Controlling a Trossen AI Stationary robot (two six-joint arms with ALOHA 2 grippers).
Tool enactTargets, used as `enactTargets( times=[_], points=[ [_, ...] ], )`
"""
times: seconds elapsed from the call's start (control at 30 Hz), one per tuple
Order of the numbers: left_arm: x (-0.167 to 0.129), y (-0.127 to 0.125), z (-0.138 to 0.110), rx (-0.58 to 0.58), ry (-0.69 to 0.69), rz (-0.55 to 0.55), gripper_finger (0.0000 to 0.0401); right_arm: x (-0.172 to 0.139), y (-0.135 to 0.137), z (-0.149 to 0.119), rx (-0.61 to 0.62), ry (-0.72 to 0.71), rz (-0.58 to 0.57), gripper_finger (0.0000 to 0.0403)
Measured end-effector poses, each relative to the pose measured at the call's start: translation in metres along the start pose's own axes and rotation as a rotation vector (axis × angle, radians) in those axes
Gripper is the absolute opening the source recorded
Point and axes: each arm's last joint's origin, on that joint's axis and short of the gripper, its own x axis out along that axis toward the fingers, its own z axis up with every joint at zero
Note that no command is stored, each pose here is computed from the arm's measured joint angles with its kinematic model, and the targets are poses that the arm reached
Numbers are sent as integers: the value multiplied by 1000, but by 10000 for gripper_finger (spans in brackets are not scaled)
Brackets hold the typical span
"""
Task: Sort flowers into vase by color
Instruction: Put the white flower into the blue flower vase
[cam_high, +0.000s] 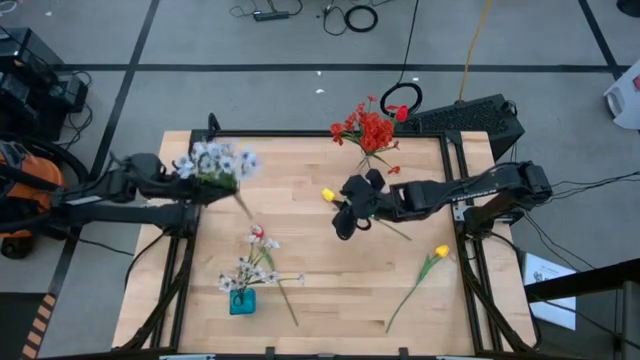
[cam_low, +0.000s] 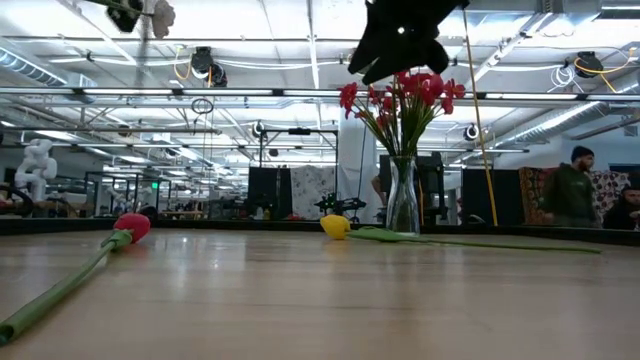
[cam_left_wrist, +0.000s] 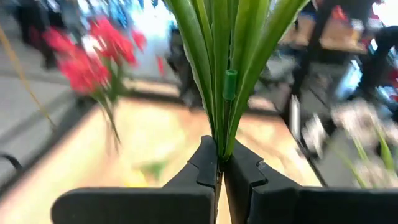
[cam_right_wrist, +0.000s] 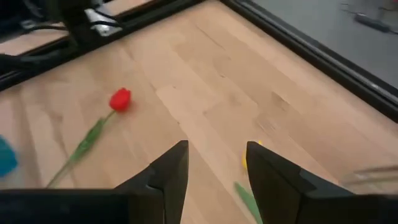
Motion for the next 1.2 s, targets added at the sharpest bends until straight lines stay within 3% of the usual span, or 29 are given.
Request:
enactTargets(
  times=[0.13,0.43,0.73,1.0,1.2],
  points=[
    [-12,-5,-15,-46,84,-76,11,-6,7,-6,12,-8,-14,153],
    [-48,-9,-32,-76,-58,-216,11,-14,18,-15,81,-8,7,153],
    [-37,-4,-74,-195,-74,-250,11,-16,21,-16,130,-21,3,153],
    [-35,-5,-69,-199,-127,-268,11,-16,20,-17,142,-21,-5,153],
    [-35,-2,-68,-142,-152,-181,11,-16,19,-17,141,-30,-25,153]
  ],
)
